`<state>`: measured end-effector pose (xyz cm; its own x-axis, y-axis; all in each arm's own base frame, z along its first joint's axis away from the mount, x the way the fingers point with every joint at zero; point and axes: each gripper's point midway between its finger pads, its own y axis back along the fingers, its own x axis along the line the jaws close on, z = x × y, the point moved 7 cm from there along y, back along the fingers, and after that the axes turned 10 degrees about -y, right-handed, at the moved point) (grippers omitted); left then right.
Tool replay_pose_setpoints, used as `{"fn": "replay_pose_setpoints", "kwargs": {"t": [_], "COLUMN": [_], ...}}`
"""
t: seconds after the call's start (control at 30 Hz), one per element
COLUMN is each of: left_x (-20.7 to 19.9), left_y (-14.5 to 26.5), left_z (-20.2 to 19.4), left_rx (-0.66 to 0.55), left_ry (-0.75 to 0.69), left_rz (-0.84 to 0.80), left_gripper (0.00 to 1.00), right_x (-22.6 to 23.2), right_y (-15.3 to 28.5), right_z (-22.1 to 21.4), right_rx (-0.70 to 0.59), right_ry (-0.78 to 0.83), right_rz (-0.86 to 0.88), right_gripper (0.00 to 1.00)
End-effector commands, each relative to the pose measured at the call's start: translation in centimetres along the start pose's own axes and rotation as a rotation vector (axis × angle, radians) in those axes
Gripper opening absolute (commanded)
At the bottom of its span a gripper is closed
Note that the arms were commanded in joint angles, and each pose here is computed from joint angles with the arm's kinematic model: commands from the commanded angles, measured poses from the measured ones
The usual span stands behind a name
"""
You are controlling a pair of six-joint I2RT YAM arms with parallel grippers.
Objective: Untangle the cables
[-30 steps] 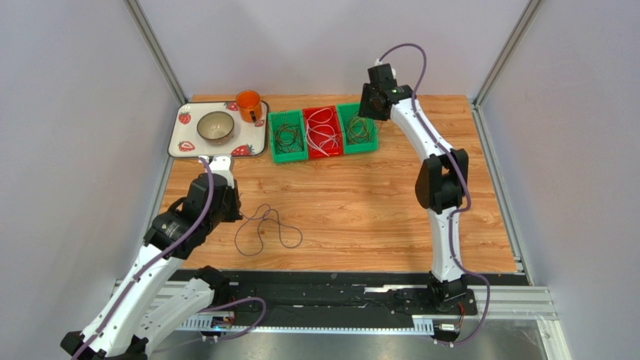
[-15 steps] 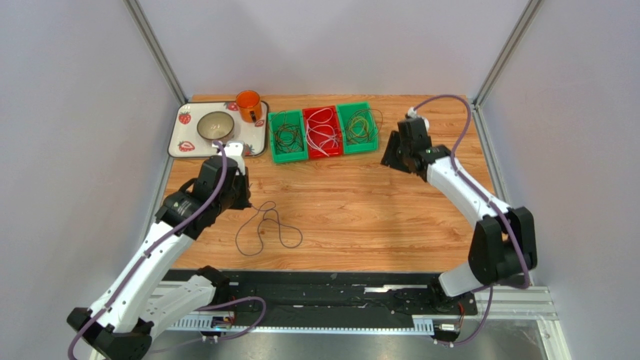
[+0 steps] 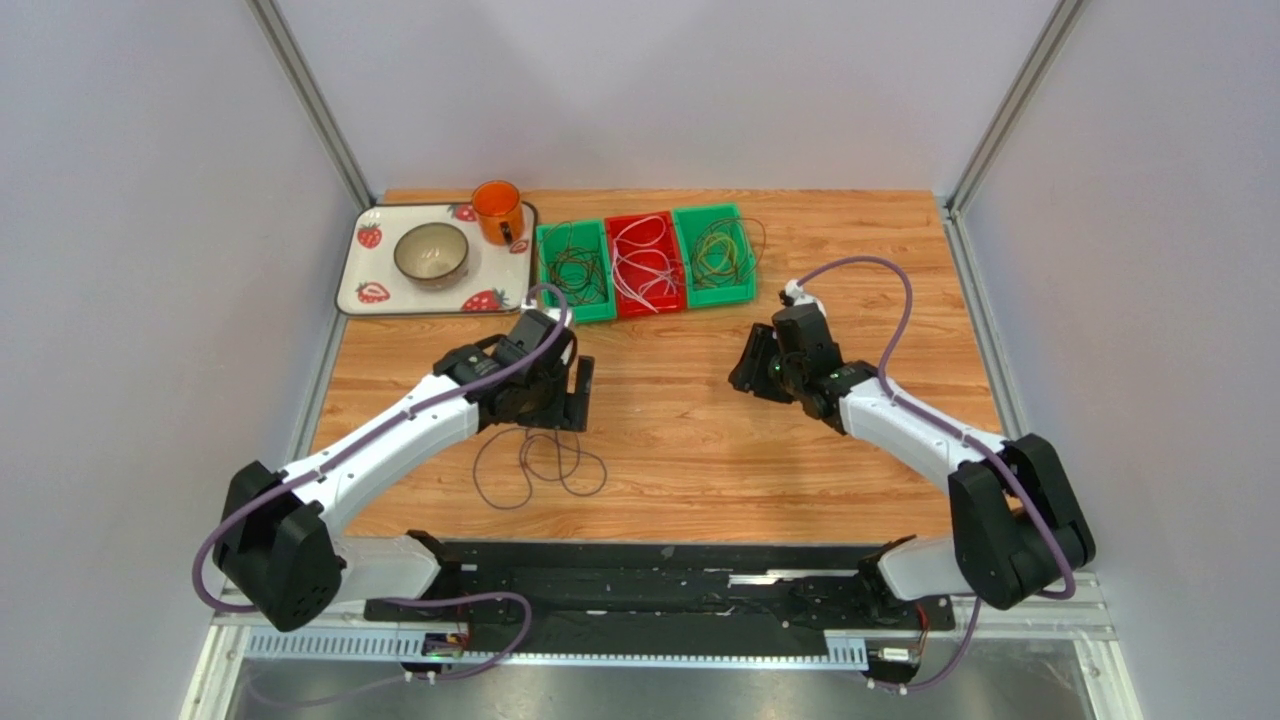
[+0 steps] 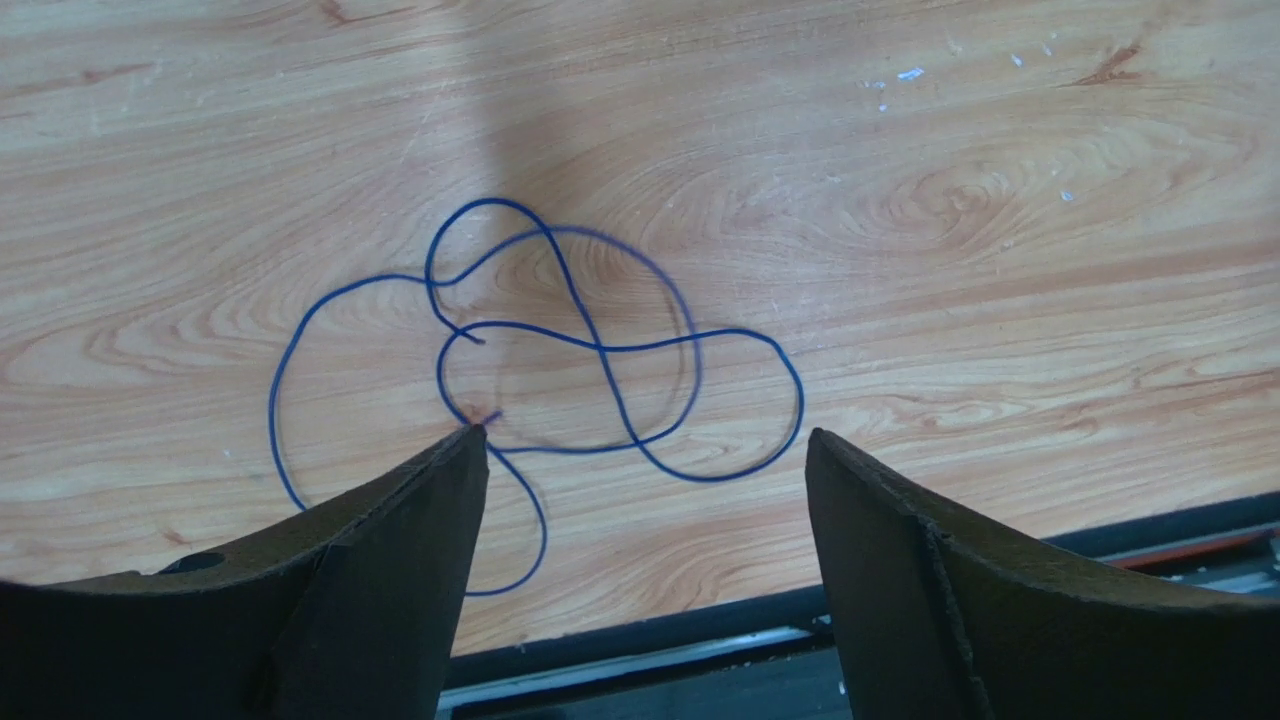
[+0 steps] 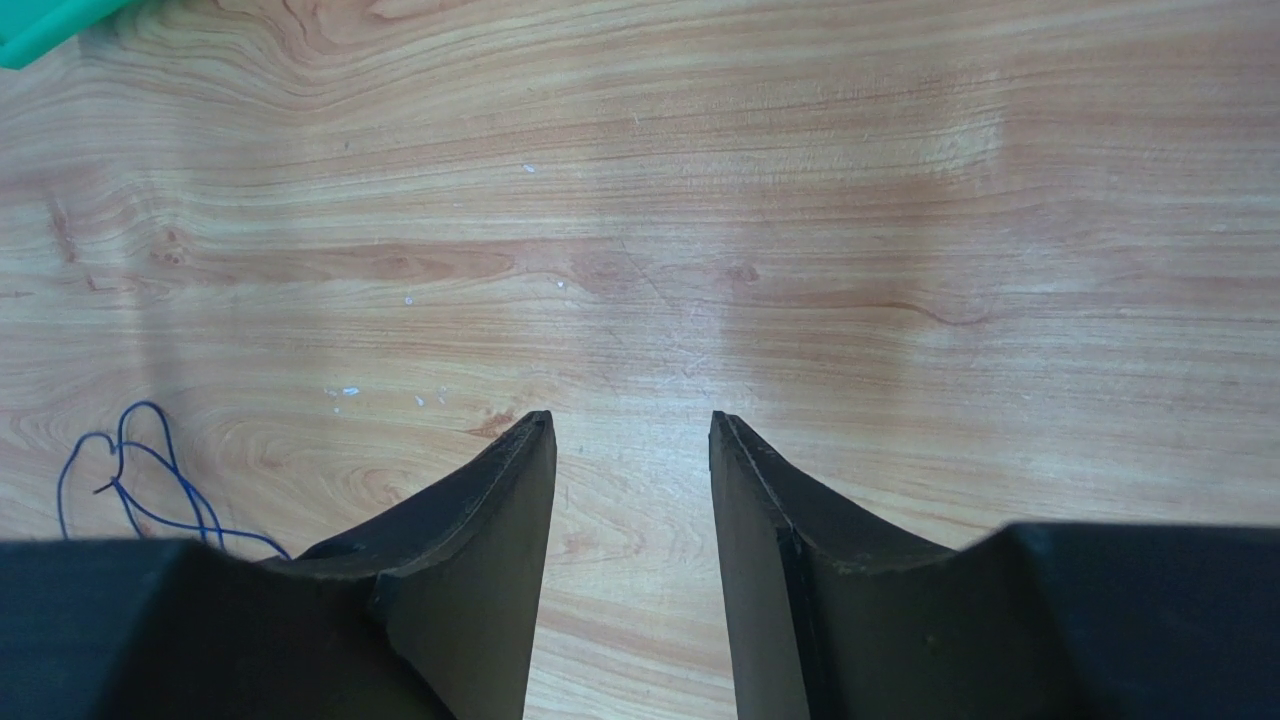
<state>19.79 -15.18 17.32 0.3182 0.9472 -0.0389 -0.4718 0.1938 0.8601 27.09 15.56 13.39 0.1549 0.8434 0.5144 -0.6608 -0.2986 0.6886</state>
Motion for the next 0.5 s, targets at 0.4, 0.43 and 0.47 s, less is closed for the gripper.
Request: {"fn": "replay_pose_setpoints", "kwargs": {"t": [0.4, 0.43, 0.47], "left_x": [3.4, 3.8, 3.6], "left_y": [-2.5, -3.2, -3.9], "left_z": [0.6, -0.6, -0.6], "left_rx": [-0.084, -0.061, -0.090], "left_ry": [0.001, 0.004, 0.020], "left_rz": [0.434, 0.458, 0.433], "left_gripper": [0.90, 0.90, 0.90], "right_x": [1.4, 1.4, 1.3], "right_y": [-2.5, -2.5, -2.6], "right_z": [-1.1, -1.1, -1.1], "right_rx": [-0.039, -0.039, -0.038], "right_ry": [0.056, 0.057, 0.056], "right_rz": [0.066, 0.066, 0.063], "right_gripper": [0.45, 0.45, 0.45]}}
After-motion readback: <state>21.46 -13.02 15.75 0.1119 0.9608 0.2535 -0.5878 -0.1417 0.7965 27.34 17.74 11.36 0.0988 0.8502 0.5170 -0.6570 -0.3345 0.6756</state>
